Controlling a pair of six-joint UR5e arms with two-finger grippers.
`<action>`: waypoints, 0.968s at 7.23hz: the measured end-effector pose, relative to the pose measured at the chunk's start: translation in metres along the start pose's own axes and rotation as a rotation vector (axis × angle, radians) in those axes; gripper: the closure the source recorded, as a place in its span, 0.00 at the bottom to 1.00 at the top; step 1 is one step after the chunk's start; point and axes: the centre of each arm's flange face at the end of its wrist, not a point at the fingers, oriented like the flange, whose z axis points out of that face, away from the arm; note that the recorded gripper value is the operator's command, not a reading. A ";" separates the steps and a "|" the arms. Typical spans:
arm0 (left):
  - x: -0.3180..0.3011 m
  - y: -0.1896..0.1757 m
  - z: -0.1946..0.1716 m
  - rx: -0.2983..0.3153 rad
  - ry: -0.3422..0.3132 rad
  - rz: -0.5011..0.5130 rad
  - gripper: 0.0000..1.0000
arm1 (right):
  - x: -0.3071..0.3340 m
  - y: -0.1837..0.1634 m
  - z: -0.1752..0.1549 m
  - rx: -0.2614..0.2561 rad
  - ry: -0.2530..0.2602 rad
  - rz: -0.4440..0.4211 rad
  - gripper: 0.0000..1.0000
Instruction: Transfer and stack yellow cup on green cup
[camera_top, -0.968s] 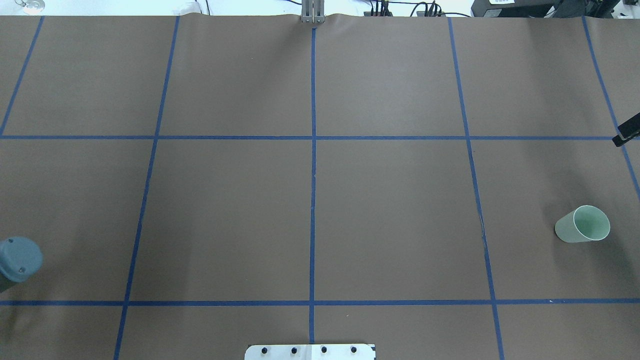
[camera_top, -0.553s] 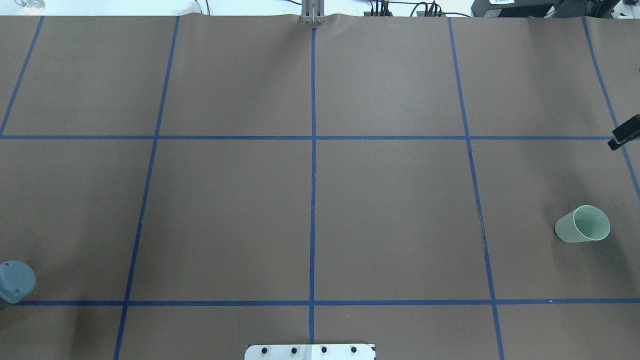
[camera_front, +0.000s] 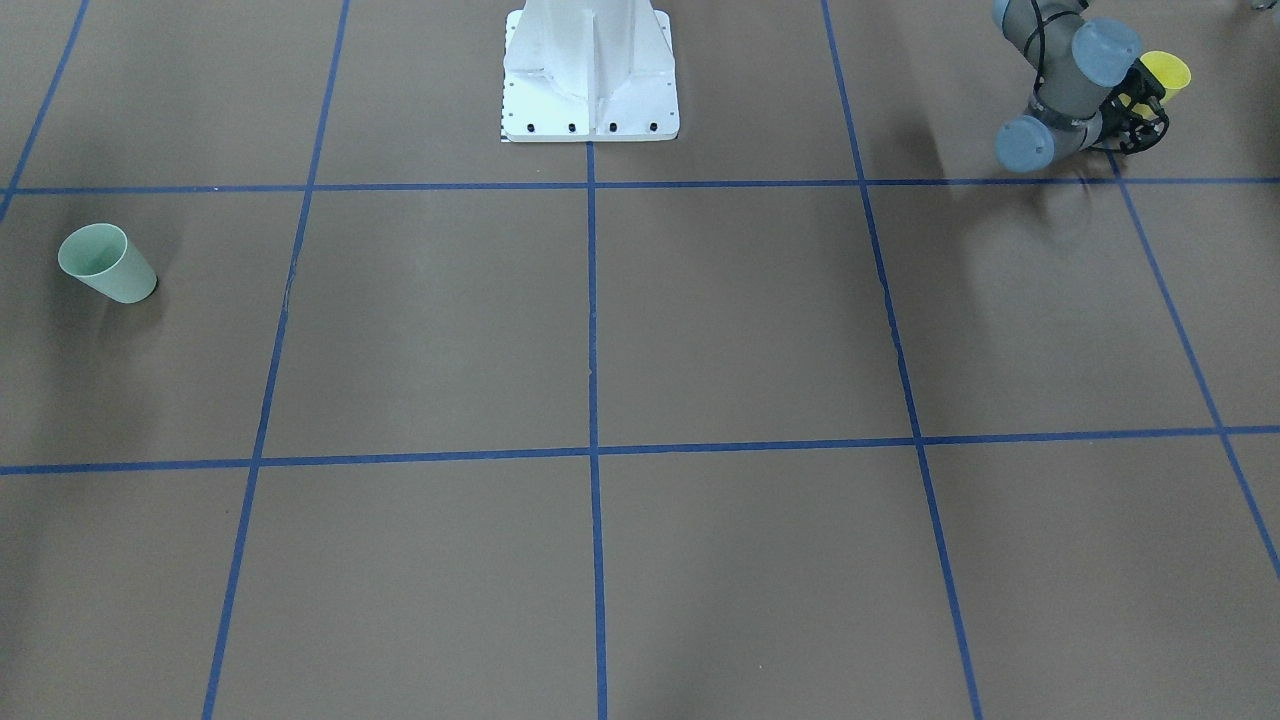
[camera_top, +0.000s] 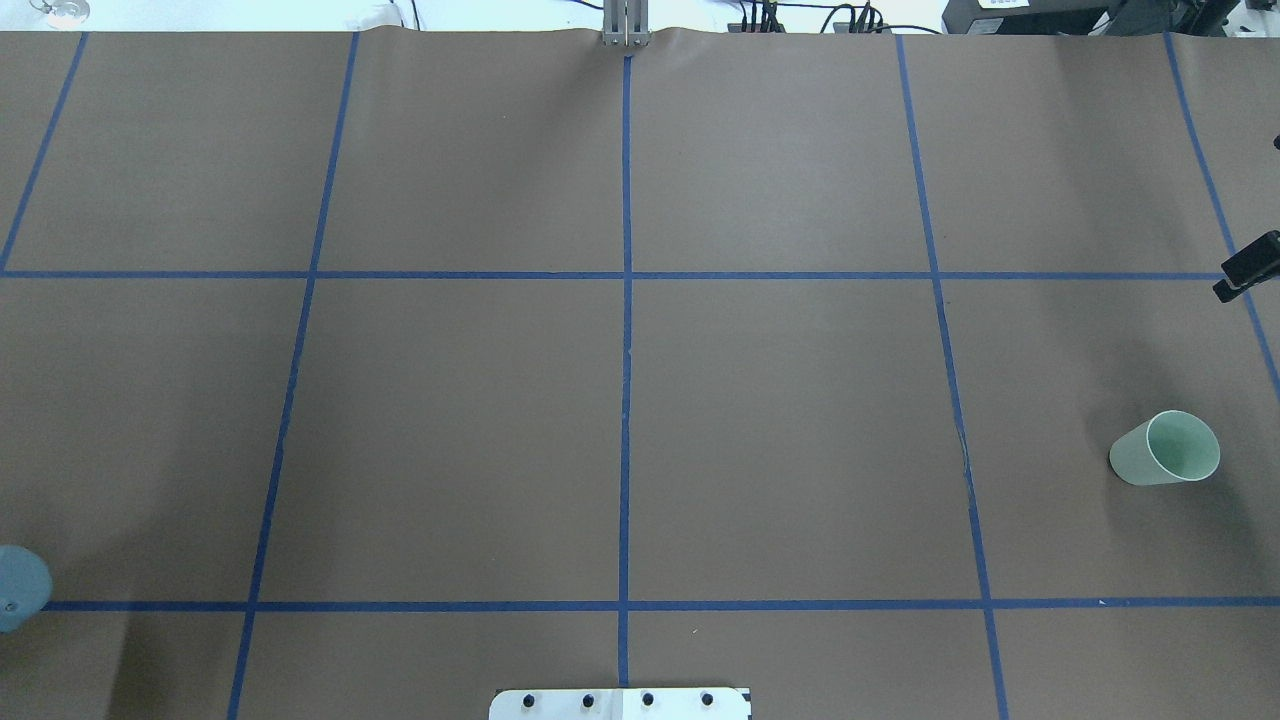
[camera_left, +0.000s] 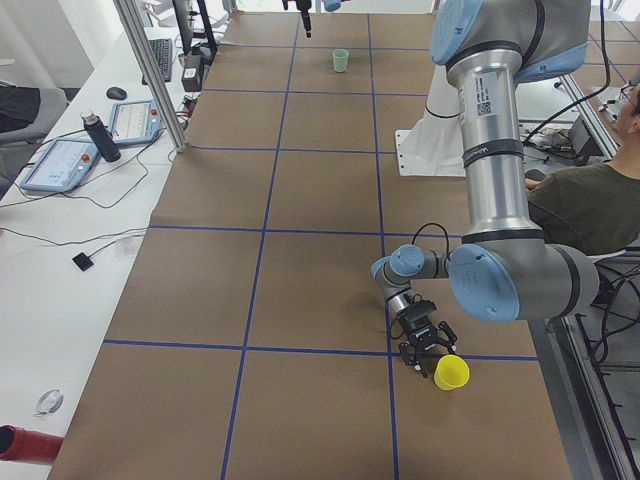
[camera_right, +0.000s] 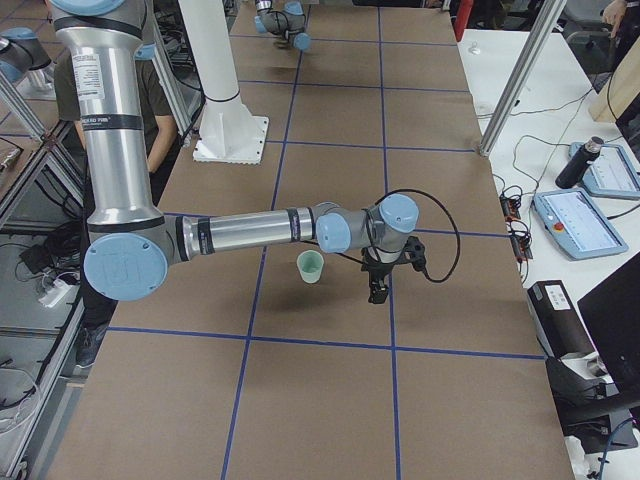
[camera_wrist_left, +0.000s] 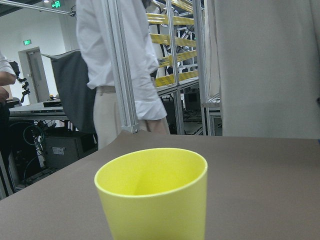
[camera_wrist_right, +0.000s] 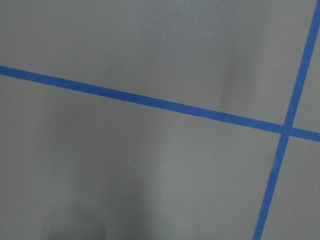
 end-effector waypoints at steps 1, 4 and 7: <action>-0.002 0.001 0.003 -0.002 0.006 -0.003 0.03 | 0.000 0.001 0.001 -0.002 0.000 0.000 0.00; -0.010 0.000 0.016 -0.009 0.017 -0.013 0.19 | -0.002 0.001 0.003 -0.004 0.002 -0.003 0.00; -0.018 0.000 0.027 -0.012 0.031 -0.011 0.43 | -0.004 0.001 0.002 -0.002 0.002 -0.005 0.00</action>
